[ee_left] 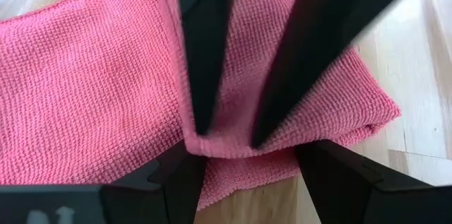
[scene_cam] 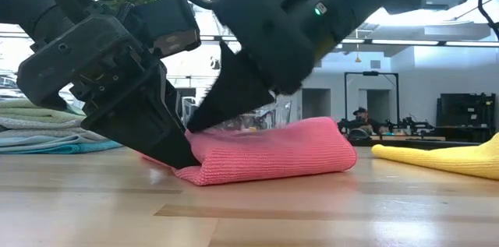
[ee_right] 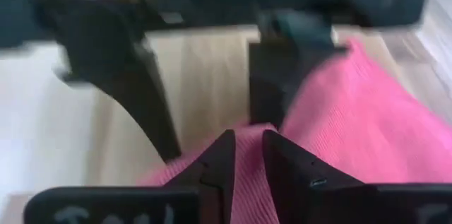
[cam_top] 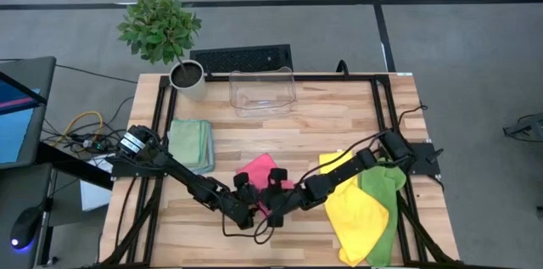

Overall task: Fold microfiber towels
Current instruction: Fold the pink microfiber cloth

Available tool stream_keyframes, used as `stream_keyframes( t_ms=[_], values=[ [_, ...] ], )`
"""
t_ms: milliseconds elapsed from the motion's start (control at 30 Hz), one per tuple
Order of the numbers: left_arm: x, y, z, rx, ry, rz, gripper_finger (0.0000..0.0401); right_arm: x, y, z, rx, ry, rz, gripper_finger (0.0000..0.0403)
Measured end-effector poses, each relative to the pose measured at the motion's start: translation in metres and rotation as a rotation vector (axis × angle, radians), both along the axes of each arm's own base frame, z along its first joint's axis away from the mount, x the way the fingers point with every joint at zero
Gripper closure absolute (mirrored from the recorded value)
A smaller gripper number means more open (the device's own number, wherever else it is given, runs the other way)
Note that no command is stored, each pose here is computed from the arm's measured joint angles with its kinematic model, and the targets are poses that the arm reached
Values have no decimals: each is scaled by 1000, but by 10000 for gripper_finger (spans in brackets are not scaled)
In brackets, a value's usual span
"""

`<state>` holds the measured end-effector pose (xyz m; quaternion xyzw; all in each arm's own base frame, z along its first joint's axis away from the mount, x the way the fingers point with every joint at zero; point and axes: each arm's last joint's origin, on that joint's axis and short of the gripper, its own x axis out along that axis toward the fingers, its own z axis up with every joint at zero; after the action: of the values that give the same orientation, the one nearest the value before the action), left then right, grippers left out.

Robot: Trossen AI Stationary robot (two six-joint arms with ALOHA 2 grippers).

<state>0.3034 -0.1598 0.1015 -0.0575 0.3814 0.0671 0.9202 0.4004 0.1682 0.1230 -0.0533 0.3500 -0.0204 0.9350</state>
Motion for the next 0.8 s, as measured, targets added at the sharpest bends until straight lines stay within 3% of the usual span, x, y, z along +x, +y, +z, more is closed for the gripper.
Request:
stream_keyframes(
  t_ms=[367,567,800],
  values=[
    [0,0,1,17,7,-28,189,4,1,4,30,-35,76,317],
    [-7,4,11,33,63,-62,187,-8,13,34,-2,-78,76,317],
    [-6,8,12,49,107,-63,141,-25,27,51,9,-72,52,315]
  ],
)
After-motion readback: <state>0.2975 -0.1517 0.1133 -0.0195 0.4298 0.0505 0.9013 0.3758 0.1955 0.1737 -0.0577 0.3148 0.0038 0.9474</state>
